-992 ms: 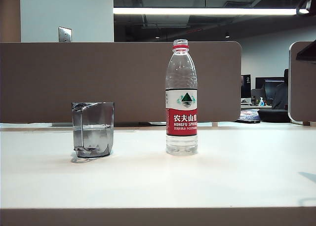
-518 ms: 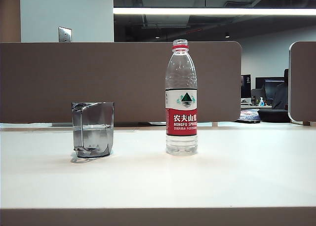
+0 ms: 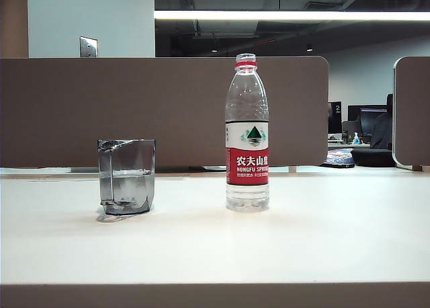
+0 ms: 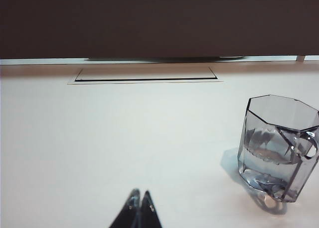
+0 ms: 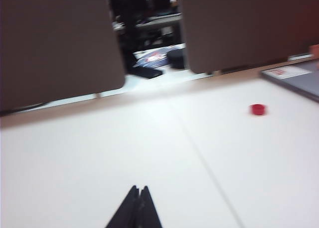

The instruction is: Pick up the mineral water bottle on the table and pour water into the mug until it's half full.

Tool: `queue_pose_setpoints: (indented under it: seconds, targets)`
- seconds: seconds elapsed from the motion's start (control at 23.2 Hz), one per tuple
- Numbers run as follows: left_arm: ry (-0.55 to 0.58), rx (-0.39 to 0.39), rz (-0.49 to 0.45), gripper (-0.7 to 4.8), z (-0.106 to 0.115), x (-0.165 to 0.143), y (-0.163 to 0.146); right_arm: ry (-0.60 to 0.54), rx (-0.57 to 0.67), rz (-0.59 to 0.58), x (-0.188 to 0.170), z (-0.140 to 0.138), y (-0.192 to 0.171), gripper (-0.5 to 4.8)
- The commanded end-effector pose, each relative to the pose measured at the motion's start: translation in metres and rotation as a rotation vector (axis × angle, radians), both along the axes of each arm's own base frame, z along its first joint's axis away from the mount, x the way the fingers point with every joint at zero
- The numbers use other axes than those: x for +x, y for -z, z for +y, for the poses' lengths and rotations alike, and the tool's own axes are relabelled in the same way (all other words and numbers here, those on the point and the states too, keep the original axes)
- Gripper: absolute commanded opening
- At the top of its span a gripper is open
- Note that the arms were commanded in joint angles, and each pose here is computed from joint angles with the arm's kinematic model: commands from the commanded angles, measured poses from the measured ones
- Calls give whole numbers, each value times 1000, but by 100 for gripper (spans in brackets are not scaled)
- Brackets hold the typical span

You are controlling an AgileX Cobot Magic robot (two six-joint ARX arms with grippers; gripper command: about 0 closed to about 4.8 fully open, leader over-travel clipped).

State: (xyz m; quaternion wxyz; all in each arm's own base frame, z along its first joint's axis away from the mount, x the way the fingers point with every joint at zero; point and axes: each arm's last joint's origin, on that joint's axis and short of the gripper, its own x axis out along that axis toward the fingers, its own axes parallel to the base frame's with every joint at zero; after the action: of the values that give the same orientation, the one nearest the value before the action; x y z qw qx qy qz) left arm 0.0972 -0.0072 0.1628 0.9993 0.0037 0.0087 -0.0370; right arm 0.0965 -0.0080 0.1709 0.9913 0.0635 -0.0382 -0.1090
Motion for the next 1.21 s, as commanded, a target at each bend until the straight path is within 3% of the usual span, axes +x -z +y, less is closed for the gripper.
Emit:
queue_pose_setpoints:
  seconds: [0.04, 0.26, 1.21]
  targets:
    - [3, 0, -10, -5, 0, 0, -2, -116, -43, 20, 1, 4, 2, -6]
    - [3, 0, -10, -5, 0, 0, -2, -226, -115, -12, 1, 7, -1, -6]
    - [3, 0, -10, -5, 0, 0, -2, -218, -113, -5, 1, 7, 0, -6]
